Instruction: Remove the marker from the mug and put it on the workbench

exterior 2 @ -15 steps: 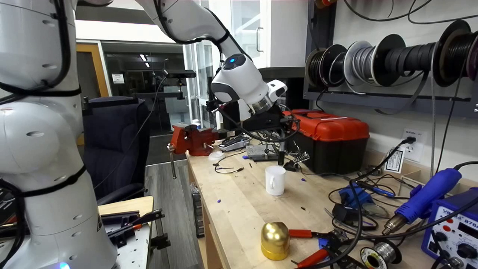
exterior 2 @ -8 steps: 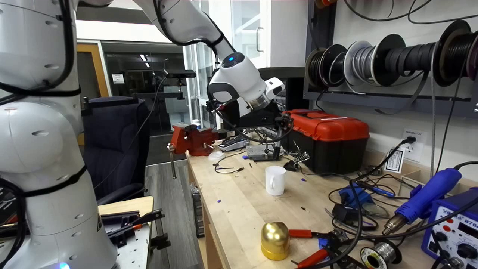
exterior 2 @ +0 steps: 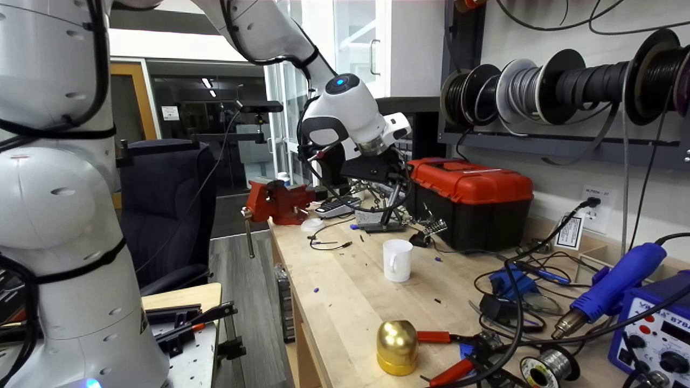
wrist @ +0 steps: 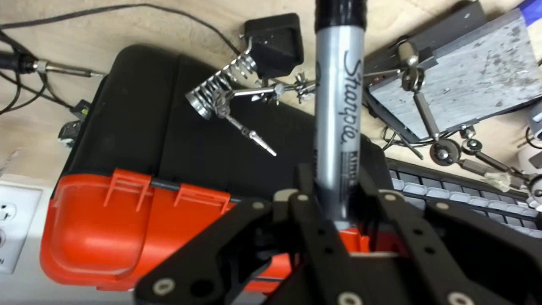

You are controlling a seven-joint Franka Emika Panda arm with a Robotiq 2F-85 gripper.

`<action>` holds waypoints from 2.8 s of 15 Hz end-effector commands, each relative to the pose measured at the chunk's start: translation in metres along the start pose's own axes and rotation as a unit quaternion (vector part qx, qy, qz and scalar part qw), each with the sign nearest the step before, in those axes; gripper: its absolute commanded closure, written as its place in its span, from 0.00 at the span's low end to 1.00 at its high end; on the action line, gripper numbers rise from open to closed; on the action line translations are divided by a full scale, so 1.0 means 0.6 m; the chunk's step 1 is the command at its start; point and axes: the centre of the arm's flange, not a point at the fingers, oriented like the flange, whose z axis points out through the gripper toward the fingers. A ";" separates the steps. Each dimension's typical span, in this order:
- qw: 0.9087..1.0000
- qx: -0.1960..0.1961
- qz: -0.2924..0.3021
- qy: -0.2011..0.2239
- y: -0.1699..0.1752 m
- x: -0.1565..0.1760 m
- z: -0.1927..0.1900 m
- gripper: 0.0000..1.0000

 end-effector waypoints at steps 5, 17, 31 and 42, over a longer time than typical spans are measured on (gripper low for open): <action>0.993 0.047 0.044 -0.096 -0.018 -0.011 -0.004 0.94; 0.967 0.100 0.085 -0.221 -0.034 -0.090 0.025 0.94; 0.958 0.121 0.070 -0.251 -0.044 -0.163 0.038 0.25; 0.959 0.119 0.062 -0.250 -0.045 -0.153 0.058 0.00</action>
